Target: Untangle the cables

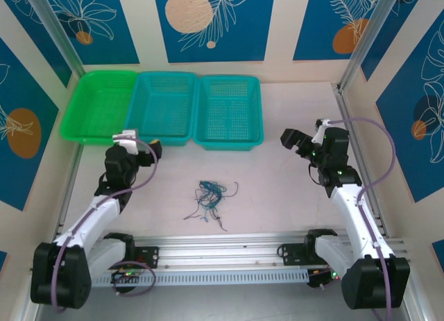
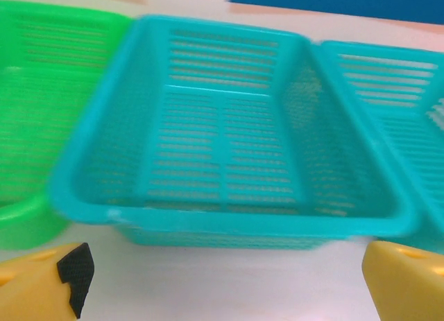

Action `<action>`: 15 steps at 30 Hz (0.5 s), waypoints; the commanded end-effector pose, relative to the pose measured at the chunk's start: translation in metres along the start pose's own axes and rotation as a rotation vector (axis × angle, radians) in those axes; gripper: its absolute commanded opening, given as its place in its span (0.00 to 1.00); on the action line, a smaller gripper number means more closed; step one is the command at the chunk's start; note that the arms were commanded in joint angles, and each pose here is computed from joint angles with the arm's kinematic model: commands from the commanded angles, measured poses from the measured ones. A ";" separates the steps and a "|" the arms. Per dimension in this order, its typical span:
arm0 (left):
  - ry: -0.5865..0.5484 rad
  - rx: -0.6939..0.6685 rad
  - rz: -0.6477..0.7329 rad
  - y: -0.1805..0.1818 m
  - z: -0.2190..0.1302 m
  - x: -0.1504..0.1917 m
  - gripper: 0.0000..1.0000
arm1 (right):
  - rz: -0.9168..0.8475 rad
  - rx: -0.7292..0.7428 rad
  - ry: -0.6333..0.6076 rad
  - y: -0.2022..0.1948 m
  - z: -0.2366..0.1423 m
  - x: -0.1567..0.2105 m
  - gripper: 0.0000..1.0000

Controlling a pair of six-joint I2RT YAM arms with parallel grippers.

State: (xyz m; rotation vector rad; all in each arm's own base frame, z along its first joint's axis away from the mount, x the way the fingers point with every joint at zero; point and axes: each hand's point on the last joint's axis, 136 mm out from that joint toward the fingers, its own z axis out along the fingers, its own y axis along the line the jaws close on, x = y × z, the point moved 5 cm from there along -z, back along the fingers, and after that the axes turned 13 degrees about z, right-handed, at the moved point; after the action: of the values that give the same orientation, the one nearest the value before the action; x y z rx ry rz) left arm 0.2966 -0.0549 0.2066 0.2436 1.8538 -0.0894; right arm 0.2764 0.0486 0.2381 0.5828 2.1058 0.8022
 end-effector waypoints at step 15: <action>0.513 0.498 -0.019 -0.153 -0.083 0.063 0.97 | -0.076 -0.013 0.848 0.077 0.069 0.170 0.99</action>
State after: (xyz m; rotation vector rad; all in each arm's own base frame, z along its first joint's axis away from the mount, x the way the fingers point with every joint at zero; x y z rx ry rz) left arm 0.1857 -0.1909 0.1893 0.7449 2.1468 -0.5579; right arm 0.2477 0.2106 0.1801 0.1838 2.7831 1.0951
